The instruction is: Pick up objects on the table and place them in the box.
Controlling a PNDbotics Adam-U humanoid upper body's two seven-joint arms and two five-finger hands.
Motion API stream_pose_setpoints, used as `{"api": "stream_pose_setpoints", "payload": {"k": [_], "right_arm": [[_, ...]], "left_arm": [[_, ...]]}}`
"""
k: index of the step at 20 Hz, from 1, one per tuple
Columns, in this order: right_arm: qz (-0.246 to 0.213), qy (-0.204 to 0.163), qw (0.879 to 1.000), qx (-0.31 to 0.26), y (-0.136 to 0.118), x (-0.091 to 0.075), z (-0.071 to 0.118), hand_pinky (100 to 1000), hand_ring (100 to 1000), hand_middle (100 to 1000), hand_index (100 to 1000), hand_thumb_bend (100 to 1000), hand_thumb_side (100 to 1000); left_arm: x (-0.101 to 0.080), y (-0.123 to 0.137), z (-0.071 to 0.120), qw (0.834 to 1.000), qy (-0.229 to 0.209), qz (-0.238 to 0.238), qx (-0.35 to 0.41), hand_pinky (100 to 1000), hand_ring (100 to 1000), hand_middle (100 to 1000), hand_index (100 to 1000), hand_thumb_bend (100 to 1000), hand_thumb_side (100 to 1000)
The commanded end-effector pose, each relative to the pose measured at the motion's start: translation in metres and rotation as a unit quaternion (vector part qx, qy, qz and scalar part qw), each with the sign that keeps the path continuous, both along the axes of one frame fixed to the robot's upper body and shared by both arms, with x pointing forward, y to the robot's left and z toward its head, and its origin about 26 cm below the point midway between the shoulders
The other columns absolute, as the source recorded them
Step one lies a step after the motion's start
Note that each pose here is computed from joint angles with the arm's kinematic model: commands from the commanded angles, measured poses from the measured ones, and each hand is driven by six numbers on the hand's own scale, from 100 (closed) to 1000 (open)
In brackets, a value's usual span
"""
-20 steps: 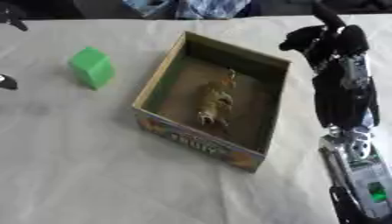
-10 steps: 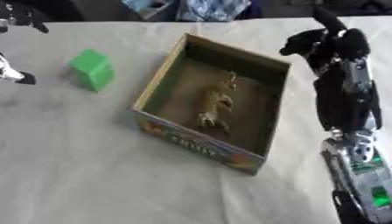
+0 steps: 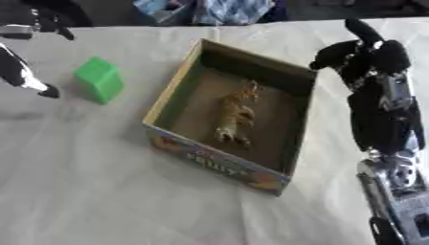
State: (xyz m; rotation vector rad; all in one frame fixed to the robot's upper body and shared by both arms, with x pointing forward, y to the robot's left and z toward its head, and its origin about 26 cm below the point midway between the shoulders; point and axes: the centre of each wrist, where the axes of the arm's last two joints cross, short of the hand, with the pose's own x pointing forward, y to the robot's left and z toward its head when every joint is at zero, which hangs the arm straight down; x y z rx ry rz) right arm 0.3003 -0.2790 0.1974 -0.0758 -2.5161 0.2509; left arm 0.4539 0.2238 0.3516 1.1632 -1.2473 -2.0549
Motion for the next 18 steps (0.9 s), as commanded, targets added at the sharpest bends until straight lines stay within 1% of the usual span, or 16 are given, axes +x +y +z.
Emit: {"api": "stream_pose_setpoints", "payload": {"k": [1,6,10,11,15,18], "right_arm": [[0.009,-0.014,1.0,-0.004,0.002,-0.002,0.008,780,611,596,922,269,1000],[0.014,-0.015,1.0,-0.006,0.004,-0.002,0.009,780,609,593,922,268,1000],[0.018,-0.016,1.0,-0.009,0.006,-0.001,0.01,780,606,590,923,268,1000],[0.02,-0.016,1.0,-0.009,0.006,-0.001,0.011,780,605,590,923,268,1000],[0.025,-0.015,1.0,-0.011,0.008,-0.001,0.011,780,603,588,924,268,1000],[0.024,-0.015,1.0,-0.01,0.007,-0.001,0.011,780,602,586,924,265,1000]], "left_arm": [[-0.003,-0.002,0.015,1.0,-0.017,-0.008,0.003,878,925,1000,945,696,570],[-0.001,-0.005,0.014,1.0,-0.022,-0.009,-0.009,871,922,1000,944,713,591],[0.002,-0.004,0.012,1.0,-0.021,-0.003,-0.013,874,923,1000,943,718,587],[0.003,-0.003,0.011,1.0,-0.019,0.001,-0.011,874,922,1000,943,712,582],[0.008,0.001,0.008,1.0,-0.007,0.021,-0.008,869,920,1000,935,635,513],[0.012,0.007,0.004,0.999,0.011,0.038,-0.012,859,913,1000,926,601,492]]}}
